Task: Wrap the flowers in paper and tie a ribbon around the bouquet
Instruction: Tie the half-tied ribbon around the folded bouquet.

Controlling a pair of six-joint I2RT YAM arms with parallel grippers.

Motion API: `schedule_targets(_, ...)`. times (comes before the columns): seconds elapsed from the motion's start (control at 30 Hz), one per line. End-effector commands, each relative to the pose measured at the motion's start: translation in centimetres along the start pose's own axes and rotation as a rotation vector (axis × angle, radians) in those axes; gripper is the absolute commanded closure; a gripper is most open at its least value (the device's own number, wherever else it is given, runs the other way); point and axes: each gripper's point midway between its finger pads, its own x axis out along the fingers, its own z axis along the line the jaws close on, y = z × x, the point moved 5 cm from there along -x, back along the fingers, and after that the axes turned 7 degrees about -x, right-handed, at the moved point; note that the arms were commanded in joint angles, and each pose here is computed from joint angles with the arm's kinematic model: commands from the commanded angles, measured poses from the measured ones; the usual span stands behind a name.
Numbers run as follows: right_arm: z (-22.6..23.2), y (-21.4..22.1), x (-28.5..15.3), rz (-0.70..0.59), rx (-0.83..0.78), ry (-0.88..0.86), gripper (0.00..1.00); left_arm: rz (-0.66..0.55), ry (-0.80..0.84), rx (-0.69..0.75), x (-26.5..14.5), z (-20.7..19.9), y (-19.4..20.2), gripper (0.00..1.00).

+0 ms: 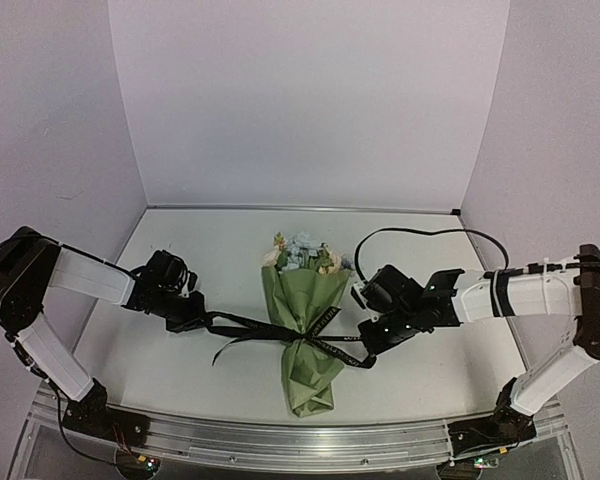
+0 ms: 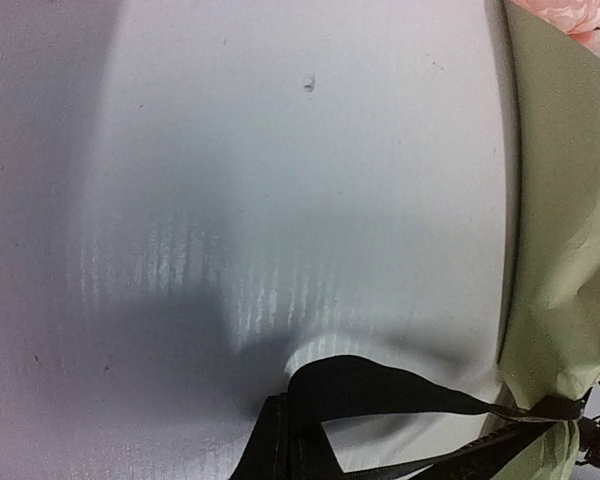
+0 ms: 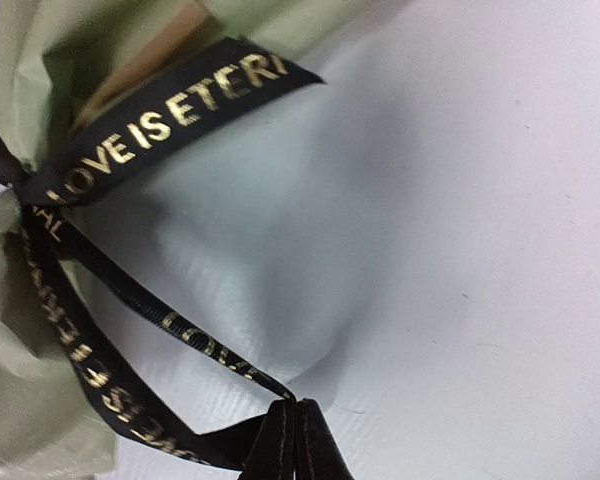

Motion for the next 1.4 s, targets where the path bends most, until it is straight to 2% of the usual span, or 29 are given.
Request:
schedule_targets(0.0, -2.7, 1.8, -1.1, 0.019, -0.029, 0.168, 1.0, -0.022, -0.022, -0.012, -0.9, 1.0, -0.4, 1.0)
schedule_targets(0.3, -4.1, 3.6, -1.4, 0.043, -0.011, 0.24, 1.0, -0.027, -0.03, -0.026, -1.3, 1.7, -0.6, 1.0)
schedule_targets(0.5, -2.0, 3.0, -1.2, 0.081, -0.014, 0.097, 1.0, -0.009, 0.101, 0.048, -1.7, -0.5, -1.0, 1.0)
schedule_targets(0.57, -1.0, 2.3, -1.3, 0.088, -0.013, 0.038, 0.93, -0.002, 0.167, 0.088, -2.1, -1.9, -1.2, 1.0)
schedule_targets(0.63, 0.0, 1.6, -1.6, 0.089, -0.012, -0.03, 0.77, -0.008, 0.209, 0.129, -2.6, -3.1, -1.7, 0.99)
schedule_targets(0.67, 0.5, 1.0, -1.9, 0.082, -0.013, -0.056, 0.68, -0.014, 0.221, 0.151, -2.9, -3.6, -1.8, 0.95)
schedule_targets(0.73, 1.0, -0.2, -2.5, 0.072, -0.02, -0.086, 0.54, -0.033, 0.222, 0.188, -3.5, -4.4, -2.2, 0.79)
schedule_targets(0.83, 1.5, -2.3, -3.6, 0.064, 0.011, -0.126, 0.43, -0.086, 0.209, 0.237, -4.8, -5.3, -2.6, 0.53)
schedule_targets(0.93, 1.8, -4.8, -3.5, 0.052, 0.098, -0.153, 0.37, -0.146, 0.186, 0.293, -6.0, -6.2, -2.3, 0.39)
schedule_targets(1.03, 2.2, -6.6, -2.1, 0.083, 0.194, -0.157, 0.39, -0.185, 0.137, 0.355, -6.4, -7.0, -1.2, 0.33)
schedule_targets(1.37, 0.9, -8.9, 1.9, 0.059, 0.413, 0.031, 0.39, -0.128, 0.147, 0.432, -5.2, -7.9, 4.9, 0.32)
